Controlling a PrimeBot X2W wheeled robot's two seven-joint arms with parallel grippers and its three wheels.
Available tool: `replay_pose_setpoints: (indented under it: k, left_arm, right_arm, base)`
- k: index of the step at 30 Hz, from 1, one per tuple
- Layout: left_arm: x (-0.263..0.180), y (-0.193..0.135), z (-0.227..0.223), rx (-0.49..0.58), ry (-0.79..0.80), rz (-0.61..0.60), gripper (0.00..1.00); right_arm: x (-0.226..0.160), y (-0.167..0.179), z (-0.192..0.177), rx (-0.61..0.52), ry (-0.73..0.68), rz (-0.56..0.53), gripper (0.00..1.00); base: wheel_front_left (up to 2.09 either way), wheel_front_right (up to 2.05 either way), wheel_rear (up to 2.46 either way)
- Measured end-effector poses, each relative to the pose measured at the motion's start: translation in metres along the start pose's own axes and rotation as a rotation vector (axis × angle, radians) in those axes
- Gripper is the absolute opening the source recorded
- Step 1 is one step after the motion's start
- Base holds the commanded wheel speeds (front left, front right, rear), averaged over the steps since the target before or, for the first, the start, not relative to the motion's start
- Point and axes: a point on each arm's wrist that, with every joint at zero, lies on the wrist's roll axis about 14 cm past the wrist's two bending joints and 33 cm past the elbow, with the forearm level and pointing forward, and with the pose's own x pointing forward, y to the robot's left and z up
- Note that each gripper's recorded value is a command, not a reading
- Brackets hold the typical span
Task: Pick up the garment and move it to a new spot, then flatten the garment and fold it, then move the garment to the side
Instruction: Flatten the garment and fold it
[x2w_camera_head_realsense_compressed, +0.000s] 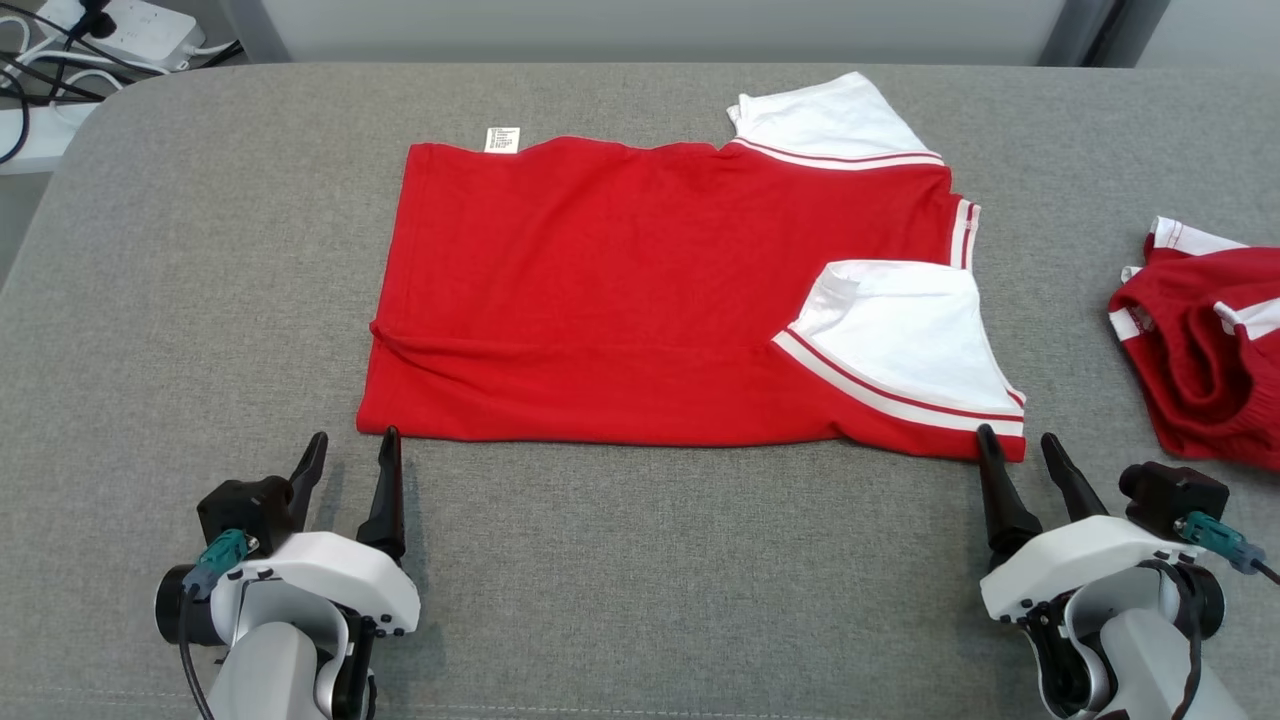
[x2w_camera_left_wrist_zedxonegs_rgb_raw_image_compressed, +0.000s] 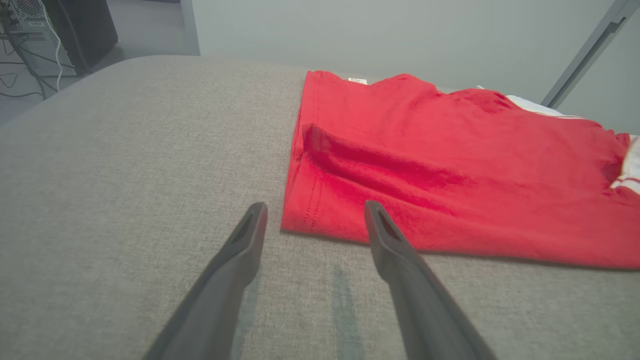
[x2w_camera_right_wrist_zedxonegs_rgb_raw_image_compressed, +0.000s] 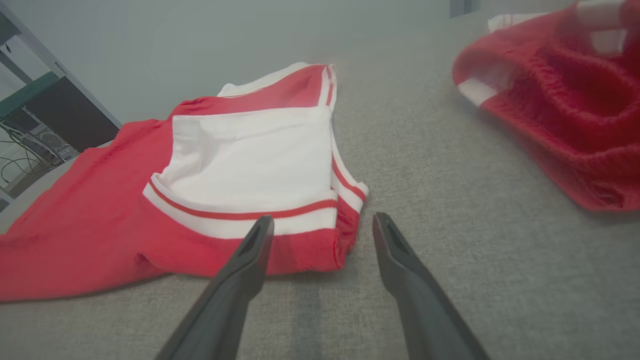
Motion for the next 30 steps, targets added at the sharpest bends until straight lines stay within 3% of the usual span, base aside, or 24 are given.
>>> replay_pose_setpoints:
  k: [7, 16, 17, 19, 21, 22, 30]
  left_arm:
    - [-0.001, 0.004, -0.001, 0.006, 0.002, 0.01, 1.0]
    - [0.001, 0.0, -0.005, -0.001, 0.008, -0.001, 1.0]
    - [0.001, -0.001, -0.005, -0.003, 0.009, -0.005, 1.0]
    - [0.001, -0.003, -0.006, -0.007, 0.011, -0.012, 1.0]
    - [0.001, -0.003, -0.007, -0.016, 0.016, -0.012, 1.0]
    - [0.001, -0.003, -0.008, -0.031, 0.018, -0.012, 1.0]
    - [0.012, -0.003, -0.005, -0.144, 0.015, -0.003, 1.0]
  right_arm:
    - [0.002, -0.01, -0.015, 0.06, 0.039, -0.046, 1.0]
    - [0.012, 0.002, -0.015, 0.176, 0.033, -0.041, 1.0]
    - [0.013, 0.004, -0.016, 0.178, 0.037, -0.036, 0.94]
    - [0.013, 0.006, -0.018, 0.18, 0.042, -0.031, 0.5]
    - [0.014, 0.005, -0.018, 0.182, 0.041, -0.031, 0.32]
    - [0.015, 0.005, -0.017, 0.181, 0.041, -0.031, 0.0]
    - [0.017, 0.006, -0.014, 0.173, 0.035, -0.023, 0.0]
  base:
    - [0.0, 0.0, 0.0]
    - [0.0, 0.0, 0.0]
    - [0.0, 0.0, 0.0]
    - [0.0, 0.0, 0.0]
    - [0.0, 0.0, 0.0]
    - [0.0, 0.0, 0.0]
    - [0.0, 0.0, 0.0]
